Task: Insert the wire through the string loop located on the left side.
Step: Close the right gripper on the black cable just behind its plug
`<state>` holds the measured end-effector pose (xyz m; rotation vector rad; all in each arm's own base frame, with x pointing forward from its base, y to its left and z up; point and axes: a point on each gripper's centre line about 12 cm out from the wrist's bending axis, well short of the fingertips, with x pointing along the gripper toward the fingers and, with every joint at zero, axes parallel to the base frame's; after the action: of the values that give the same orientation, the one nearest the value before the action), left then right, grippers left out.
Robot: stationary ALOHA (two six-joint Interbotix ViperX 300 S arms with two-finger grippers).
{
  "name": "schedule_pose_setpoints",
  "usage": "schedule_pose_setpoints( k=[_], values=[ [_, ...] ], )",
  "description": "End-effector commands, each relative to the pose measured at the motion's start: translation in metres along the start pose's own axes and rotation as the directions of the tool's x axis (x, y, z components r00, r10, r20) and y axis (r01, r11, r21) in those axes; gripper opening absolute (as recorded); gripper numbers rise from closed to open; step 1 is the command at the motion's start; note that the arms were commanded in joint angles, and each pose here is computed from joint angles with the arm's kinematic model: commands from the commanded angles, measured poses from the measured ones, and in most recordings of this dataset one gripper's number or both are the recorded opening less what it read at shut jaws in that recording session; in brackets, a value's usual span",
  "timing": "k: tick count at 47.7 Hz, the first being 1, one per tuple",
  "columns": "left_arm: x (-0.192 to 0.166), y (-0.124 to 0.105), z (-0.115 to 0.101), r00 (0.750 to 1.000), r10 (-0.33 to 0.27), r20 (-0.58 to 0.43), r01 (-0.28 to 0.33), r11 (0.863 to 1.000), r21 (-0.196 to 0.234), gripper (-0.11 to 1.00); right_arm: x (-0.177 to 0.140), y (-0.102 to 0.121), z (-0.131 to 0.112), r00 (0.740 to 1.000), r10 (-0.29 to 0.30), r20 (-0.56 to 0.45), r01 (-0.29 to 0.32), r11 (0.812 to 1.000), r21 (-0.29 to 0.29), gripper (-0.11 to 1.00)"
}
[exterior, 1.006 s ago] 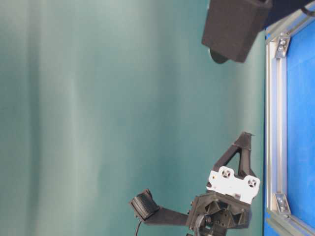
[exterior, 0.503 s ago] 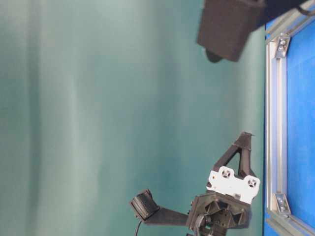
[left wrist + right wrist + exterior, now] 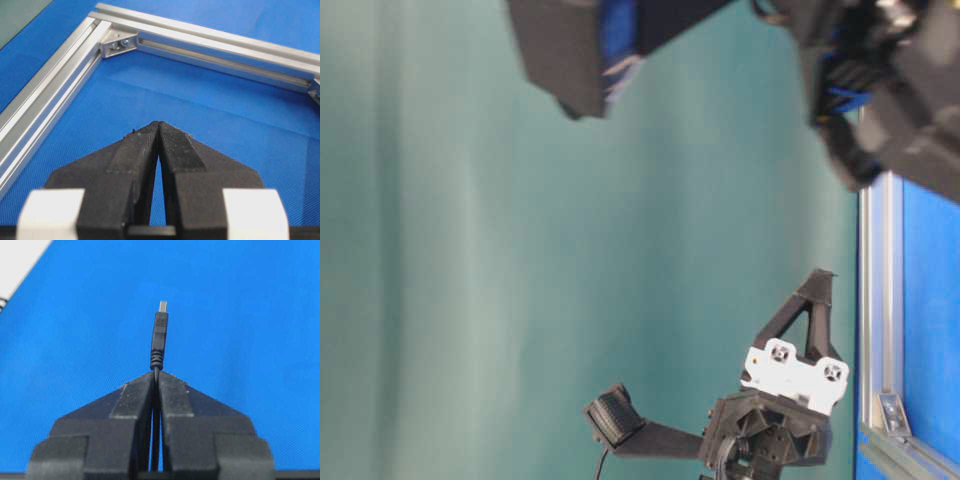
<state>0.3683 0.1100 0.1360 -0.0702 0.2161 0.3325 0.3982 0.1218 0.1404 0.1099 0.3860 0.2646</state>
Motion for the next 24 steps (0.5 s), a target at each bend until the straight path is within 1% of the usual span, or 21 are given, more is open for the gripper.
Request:
schedule_pose_setpoints(
  k=[1,24],
  values=[
    [-0.0017,-0.0008,0.0149,0.999,-0.004,0.043,0.004,1.000,-0.001,0.00,-0.0076,0.0052,0.0227,0.998,0.013,0.055,-0.013,1.000,-0.004,0.00],
    [-0.0017,-0.0008,0.0149,0.999,-0.004,0.043,0.004,1.000,-0.001,0.00,-0.0081,0.0050,0.0209,0.999,0.013,0.051,-0.013,1.000,-0.007,0.00]
  ],
)
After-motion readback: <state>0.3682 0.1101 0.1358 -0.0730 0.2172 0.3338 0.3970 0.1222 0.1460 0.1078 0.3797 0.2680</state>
